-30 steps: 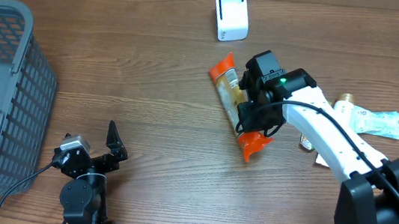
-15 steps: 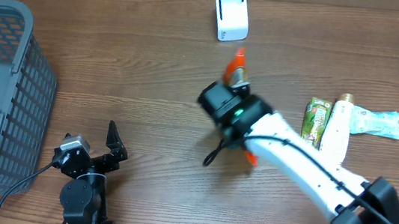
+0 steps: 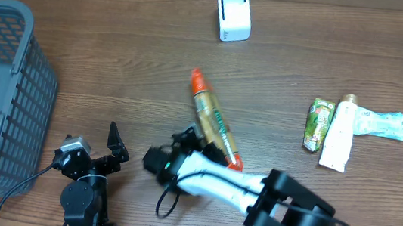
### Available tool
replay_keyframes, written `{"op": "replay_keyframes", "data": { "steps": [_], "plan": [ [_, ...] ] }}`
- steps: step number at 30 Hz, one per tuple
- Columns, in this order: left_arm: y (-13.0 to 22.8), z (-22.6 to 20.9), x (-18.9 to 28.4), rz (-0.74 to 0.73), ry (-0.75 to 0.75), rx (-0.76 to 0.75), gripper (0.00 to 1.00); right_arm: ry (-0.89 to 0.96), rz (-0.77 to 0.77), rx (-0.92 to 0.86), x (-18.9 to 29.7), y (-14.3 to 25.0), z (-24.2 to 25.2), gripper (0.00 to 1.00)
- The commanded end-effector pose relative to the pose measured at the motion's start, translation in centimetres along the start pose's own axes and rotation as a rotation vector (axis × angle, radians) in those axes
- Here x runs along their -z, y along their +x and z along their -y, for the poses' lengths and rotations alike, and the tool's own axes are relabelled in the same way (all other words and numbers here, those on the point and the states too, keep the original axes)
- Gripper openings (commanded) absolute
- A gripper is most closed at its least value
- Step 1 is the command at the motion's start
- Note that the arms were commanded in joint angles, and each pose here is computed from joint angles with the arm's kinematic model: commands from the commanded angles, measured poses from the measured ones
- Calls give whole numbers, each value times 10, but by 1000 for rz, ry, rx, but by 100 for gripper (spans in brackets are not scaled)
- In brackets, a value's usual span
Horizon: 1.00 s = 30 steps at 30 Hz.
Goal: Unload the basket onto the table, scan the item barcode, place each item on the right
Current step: 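Lift the spaghetti pack and rotate it in the right gripper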
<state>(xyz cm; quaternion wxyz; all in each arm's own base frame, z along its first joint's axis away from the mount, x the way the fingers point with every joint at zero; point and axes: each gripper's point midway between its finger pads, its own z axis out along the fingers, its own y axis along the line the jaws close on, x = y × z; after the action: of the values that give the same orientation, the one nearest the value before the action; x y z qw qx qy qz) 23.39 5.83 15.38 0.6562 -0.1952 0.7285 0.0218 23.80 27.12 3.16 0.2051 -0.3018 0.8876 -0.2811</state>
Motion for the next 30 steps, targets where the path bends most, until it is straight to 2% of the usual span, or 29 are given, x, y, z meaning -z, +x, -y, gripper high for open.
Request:
{"op": "replay_keyframes", "data": {
  "steps": [1, 5, 8, 11, 12, 13, 14, 17, 20, 24, 30],
  "plan": [
    [-2, -1, 1, 12, -5, -15, 100, -114, 21, 36, 19, 5, -42, 16],
    [-2, -1, 1, 12, -6, -15, 99, -168, 1, -11, 23, 0, -37, 22],
    [-2, -1, 1, 12, -5, -15, 100, -252, -18, -61, 31, -13, -16, 30],
    [-2, -1, 1, 12, -6, -15, 100, -413, -19, -59, 47, -25, -2, 54],
    [-2, -1, 1, 12, -6, -16, 100, -489, -14, -53, 53, -29, 5, 68],
    [-2, -1, 1, 12, -5, -15, 100, -536, -14, -55, 57, -31, 10, 75],
    [-2, -1, 1, 12, -5, -15, 100, -601, -22, -50, 59, -31, 15, 88],
    [-2, -1, 1, 12, -5, -15, 100, -693, -66, -16, 54, -25, 23, 100],
    [-2, -1, 1, 12, -5, -15, 100, -724, -116, 16, 35, -12, 25, 100],
    [-2, -1, 1, 12, -6, -15, 100, -827, -131, 92, 29, 7, 2, 100],
    [-2, -1, 1, 12, -5, -15, 100, -779, -115, 98, 1, 22, -12, 98]
  ]
}}
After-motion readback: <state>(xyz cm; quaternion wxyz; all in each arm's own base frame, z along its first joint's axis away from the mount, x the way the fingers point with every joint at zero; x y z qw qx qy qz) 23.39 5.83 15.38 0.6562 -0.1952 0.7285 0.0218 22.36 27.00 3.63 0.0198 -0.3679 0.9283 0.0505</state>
